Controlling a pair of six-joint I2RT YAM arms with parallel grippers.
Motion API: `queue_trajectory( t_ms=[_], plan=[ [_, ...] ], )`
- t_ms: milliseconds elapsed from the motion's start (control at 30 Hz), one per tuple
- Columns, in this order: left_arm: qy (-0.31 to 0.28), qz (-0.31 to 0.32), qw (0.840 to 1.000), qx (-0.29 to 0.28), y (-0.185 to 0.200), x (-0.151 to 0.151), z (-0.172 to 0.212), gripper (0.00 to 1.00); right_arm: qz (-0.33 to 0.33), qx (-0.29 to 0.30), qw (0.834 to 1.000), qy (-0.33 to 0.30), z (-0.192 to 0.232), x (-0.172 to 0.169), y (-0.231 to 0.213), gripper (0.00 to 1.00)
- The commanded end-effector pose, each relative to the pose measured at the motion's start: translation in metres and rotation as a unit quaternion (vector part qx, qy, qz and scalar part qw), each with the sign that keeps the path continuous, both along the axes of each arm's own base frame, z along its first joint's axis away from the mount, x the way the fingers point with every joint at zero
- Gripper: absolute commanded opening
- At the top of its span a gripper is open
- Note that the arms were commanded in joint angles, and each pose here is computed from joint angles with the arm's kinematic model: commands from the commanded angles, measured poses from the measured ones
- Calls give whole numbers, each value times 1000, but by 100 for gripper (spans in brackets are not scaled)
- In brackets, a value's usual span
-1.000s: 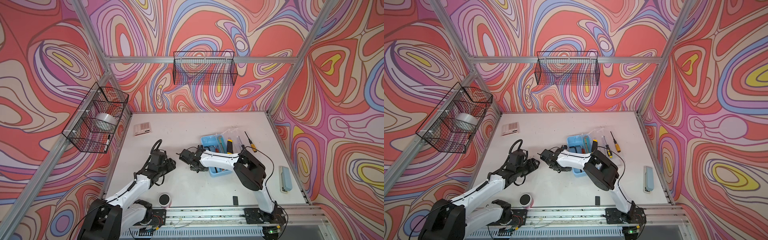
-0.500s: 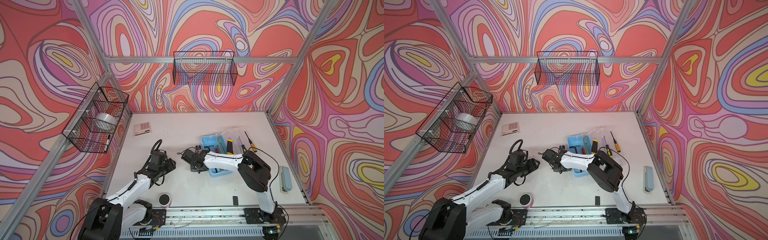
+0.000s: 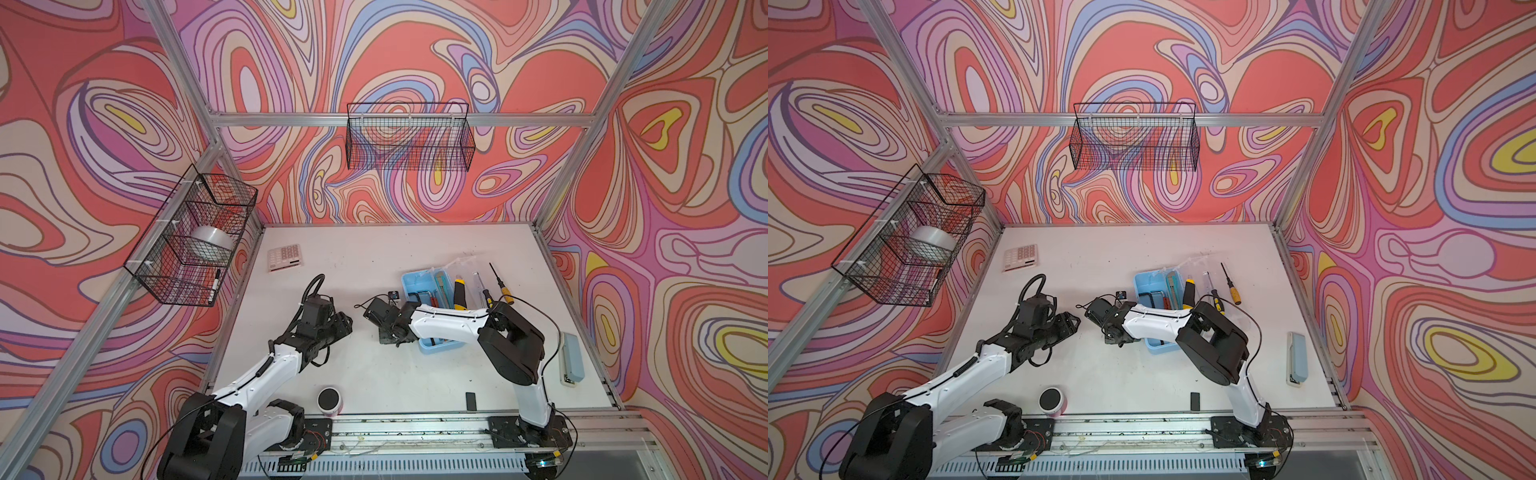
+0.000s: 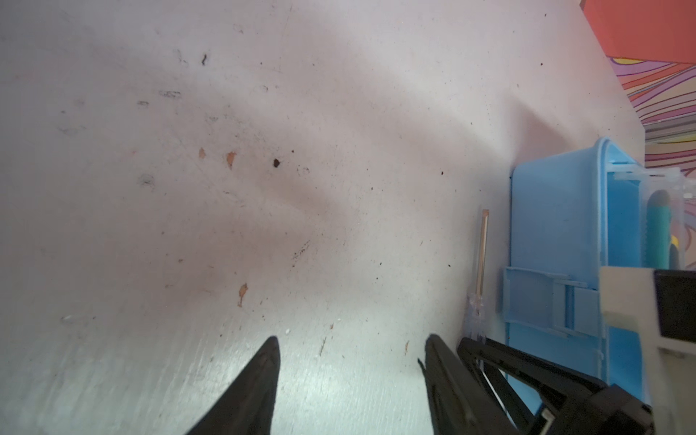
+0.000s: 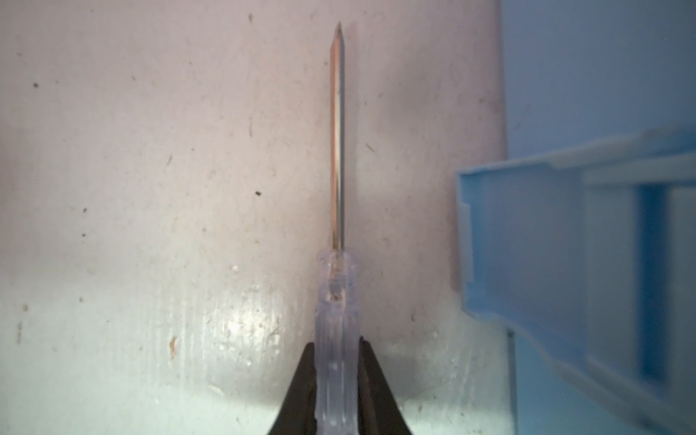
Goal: Pack the tool kit
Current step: 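Lift the small clear screwdriver with the right gripper and carry it over the lid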
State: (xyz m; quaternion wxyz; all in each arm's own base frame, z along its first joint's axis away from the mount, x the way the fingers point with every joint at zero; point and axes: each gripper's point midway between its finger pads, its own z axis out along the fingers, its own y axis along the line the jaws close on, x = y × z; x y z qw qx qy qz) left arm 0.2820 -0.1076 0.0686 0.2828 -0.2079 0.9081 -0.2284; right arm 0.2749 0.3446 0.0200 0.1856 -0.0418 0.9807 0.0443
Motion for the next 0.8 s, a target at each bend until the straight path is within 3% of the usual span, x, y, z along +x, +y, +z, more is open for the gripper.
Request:
queue_trajectory(
  t_ms=[0, 200, 367, 767],
  plan=[
    [-2, -1, 1000, 1, -1, 6, 9, 61, 36, -18, 998, 45, -9, -24, -13, 0],
    [-1, 6, 1000, 5, 1, 7, 7, 61, 91, 28, 995, 7, 42, -23, -4, 0],
    [-22, 2, 1000, -3, -4, 19, 24, 60, 97, 8, 994, -39, 89, -17, -25, 0],
    [-31, -3, 999, -8, -8, 27, 28, 60, -44, -87, 991, -87, 157, 53, -206, 0]
  ],
)
